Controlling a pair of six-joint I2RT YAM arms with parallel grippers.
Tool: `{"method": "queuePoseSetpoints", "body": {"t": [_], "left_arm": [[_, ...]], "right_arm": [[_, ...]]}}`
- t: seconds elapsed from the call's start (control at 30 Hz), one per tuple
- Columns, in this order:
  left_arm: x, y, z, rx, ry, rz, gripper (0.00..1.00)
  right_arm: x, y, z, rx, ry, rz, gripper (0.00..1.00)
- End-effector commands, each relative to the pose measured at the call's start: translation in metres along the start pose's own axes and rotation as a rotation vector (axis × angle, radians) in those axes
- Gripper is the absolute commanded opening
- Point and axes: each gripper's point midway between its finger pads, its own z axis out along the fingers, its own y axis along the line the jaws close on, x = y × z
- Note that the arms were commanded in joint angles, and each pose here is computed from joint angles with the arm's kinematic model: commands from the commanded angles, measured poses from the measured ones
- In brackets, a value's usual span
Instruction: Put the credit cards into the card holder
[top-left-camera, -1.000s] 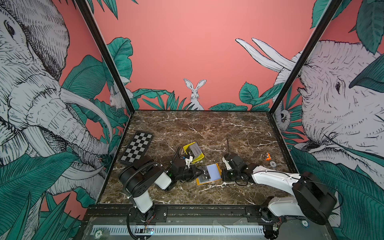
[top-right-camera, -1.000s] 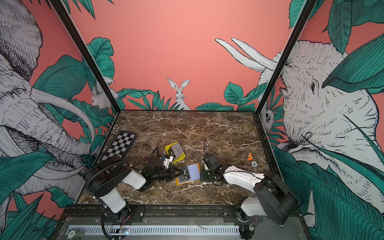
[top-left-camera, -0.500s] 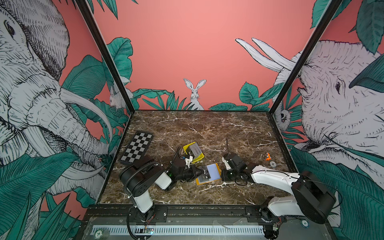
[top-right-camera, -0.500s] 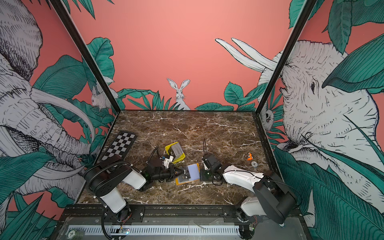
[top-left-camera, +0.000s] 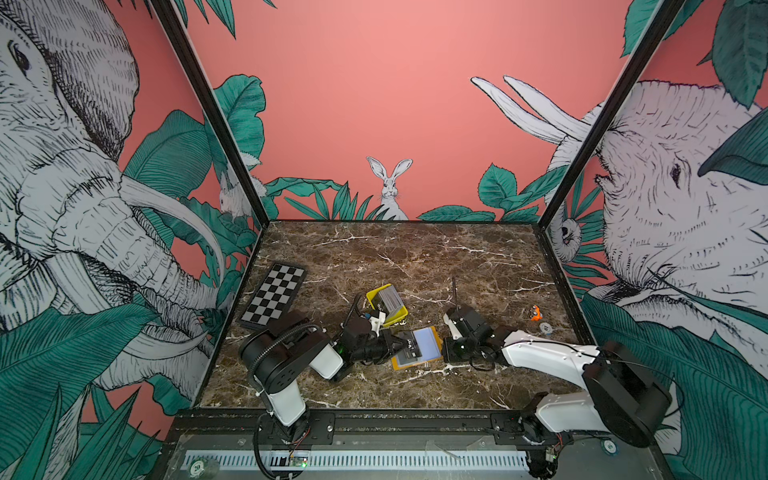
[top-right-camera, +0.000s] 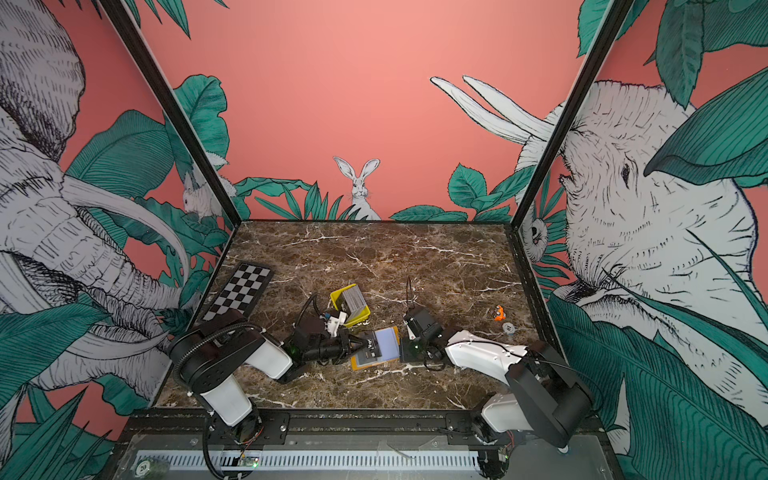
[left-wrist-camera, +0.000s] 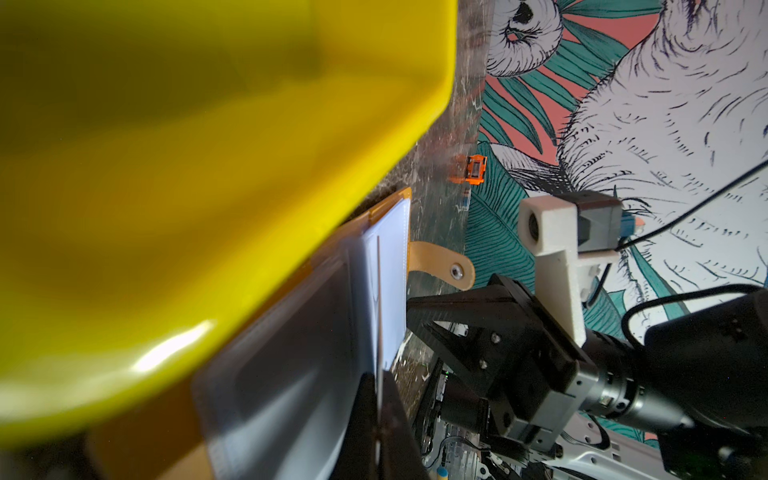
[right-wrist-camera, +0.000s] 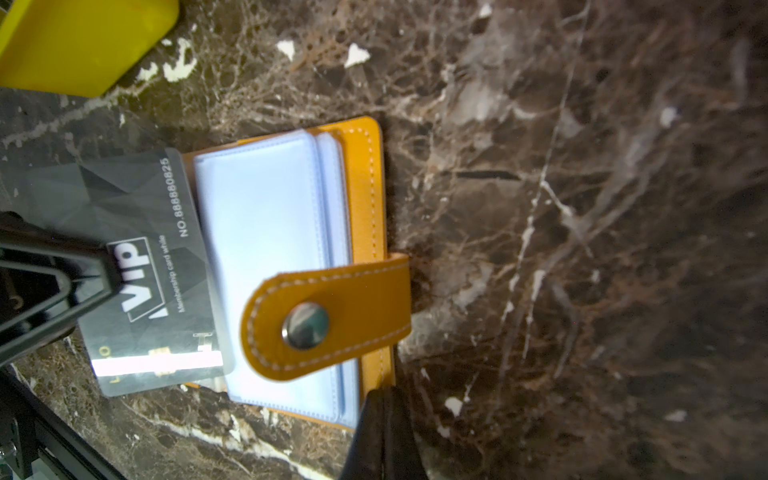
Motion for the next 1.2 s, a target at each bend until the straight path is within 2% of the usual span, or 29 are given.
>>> {"method": "queuePoseSetpoints", "body": {"t": [0.0,0.6,1.17], "left_arm": [[0.012,0.030,-0.006,-0.111,0.022,-0.108,0.00],[0.016,0.030,-0.008,-0.158,0.048,-0.099,0.00],[0.018,0.022,-0.012,-0.211,0.074,-0.019,0.00]], "right_arm": [[0.005,-0.007,0.005,0.037,0.014,-0.005,0.03],[0.006,-0.007,0.008,0.039,0.020,-0.008,0.03],[0.022,0.000,-0.003,0.013,0.021,-0.021,0.02]]}}
